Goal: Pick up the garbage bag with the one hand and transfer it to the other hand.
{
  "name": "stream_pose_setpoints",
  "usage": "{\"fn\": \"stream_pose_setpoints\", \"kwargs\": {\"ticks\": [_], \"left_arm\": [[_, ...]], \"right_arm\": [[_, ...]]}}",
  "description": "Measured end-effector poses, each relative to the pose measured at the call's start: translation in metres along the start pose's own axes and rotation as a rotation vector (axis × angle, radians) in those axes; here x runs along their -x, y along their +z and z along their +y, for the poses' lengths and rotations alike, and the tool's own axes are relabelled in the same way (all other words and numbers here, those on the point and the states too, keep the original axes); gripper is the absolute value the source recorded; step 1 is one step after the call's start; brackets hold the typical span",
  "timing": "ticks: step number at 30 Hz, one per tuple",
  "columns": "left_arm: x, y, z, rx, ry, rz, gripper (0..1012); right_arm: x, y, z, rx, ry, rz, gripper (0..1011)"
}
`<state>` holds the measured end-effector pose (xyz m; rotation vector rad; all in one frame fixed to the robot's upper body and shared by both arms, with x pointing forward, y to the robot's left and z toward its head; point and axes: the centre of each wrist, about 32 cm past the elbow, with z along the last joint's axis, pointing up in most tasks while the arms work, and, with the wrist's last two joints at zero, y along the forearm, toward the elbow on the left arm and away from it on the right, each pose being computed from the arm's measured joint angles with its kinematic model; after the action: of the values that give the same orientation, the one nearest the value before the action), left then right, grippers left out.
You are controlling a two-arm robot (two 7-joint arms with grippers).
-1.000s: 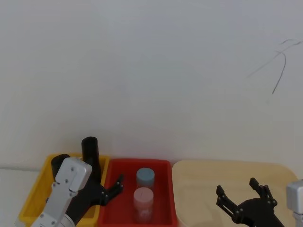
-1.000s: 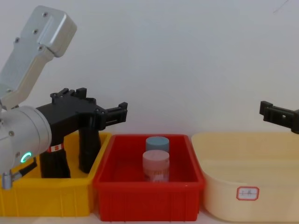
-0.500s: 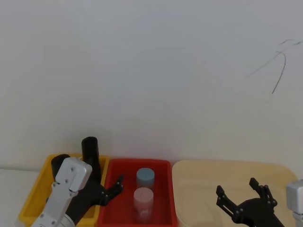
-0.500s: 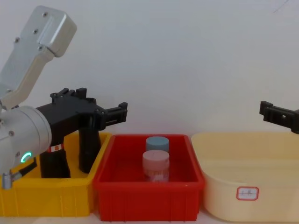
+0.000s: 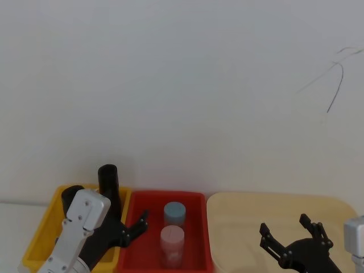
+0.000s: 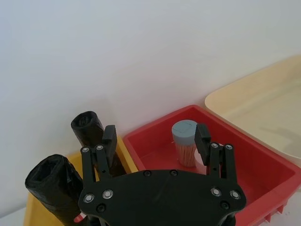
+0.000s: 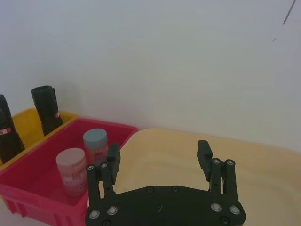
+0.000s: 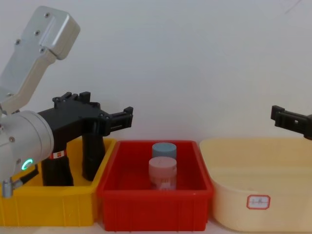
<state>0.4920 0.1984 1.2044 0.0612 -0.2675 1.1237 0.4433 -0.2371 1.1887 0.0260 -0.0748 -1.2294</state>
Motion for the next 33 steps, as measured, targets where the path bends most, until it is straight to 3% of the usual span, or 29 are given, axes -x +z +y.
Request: {"fn": "stream_pose_setpoints", "kwargs": {"ticks": [10, 17, 24, 33], "left_arm": [[-0.0005, 0.0003, 0.0007, 0.001, -0.005, -0.002, 1000], [-0.0072, -0.0004, 0.0074, -0.004, -0.026, -0.014, 1000], [-0.0222, -0.0027, 0.0207, -0.013, -0.045, -0.016, 1000], [-0.0522, -0.0061, 0.0403, -0.043, -0.06, -0.008, 1000]], "right_arm": [[0.0, 0.0, 0.0, 0.0, 0.0, 0.0, 999], [0.0, 0.0, 0.0, 0.0, 0.0, 0.0, 1000], [0.0, 0.0, 0.0, 0.0, 0.0, 0.0, 1000], [0.0, 0.0, 0.0, 0.0, 0.0, 0.0, 1000]]}}
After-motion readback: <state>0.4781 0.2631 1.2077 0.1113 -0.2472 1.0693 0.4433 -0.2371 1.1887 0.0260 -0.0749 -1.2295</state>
